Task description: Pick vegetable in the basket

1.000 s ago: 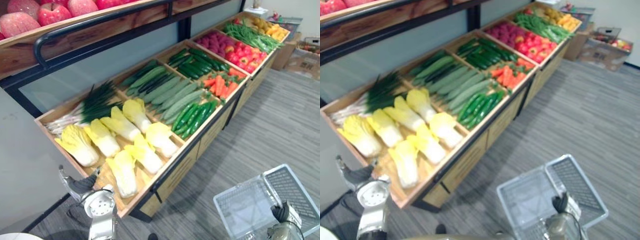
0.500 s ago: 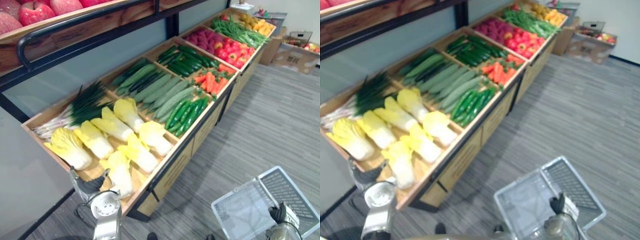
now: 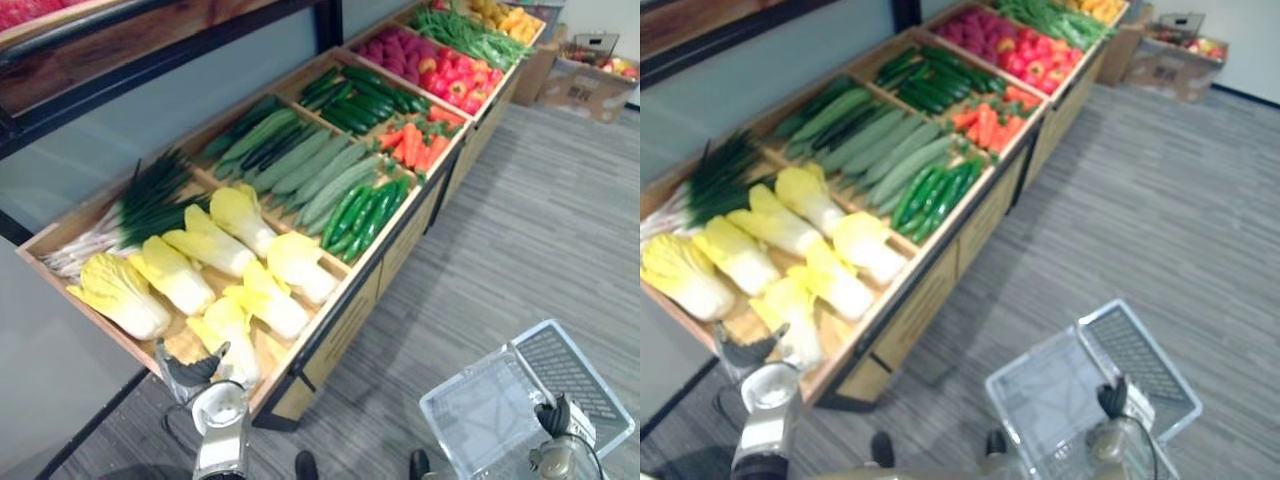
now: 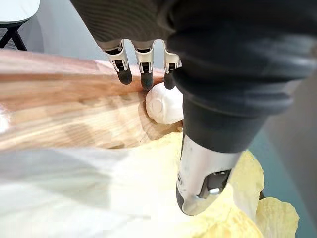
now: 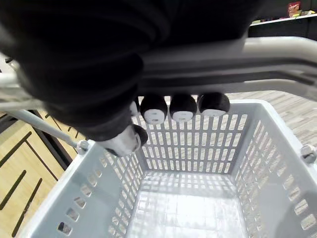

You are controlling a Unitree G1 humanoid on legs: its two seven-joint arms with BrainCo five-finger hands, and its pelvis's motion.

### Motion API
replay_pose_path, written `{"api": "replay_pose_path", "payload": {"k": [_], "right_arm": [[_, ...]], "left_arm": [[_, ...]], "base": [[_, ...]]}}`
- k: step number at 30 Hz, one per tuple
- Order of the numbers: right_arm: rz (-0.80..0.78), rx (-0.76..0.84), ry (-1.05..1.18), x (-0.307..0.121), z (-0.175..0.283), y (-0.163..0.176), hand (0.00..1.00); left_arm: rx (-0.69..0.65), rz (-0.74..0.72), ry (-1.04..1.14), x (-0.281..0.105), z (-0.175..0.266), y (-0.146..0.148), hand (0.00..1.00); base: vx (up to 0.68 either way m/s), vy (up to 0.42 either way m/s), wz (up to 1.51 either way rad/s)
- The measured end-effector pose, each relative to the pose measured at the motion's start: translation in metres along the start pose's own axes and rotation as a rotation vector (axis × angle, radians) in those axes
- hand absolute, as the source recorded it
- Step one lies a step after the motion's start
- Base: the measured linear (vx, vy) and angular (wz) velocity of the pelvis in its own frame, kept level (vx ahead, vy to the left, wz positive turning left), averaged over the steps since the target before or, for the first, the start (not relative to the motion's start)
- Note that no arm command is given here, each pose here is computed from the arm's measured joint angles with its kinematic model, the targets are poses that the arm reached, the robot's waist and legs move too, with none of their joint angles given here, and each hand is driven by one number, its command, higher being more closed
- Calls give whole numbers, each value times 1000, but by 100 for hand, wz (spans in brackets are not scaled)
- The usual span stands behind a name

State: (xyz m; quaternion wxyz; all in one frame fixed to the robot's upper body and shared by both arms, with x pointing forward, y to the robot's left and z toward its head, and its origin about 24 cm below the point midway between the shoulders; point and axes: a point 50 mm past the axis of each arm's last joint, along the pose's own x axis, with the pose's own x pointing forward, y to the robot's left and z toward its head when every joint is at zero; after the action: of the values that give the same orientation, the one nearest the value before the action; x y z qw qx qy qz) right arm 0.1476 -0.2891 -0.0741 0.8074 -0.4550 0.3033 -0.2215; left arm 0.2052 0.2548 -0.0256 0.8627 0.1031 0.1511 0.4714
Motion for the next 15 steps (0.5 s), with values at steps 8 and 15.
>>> {"api": "replay_pose_path", "payload": {"k": [8,15], "right_arm": [[-21,-22,-68,9,14,-8,100],[-20,-30,-122,10,23,-9,100]], "left_arm": [[-12,-8,9,4,7,-13,0],[8,-52,9,2,9,-28,0]], "base": [[13,-11,-12],[-2,-14,-10]]}}
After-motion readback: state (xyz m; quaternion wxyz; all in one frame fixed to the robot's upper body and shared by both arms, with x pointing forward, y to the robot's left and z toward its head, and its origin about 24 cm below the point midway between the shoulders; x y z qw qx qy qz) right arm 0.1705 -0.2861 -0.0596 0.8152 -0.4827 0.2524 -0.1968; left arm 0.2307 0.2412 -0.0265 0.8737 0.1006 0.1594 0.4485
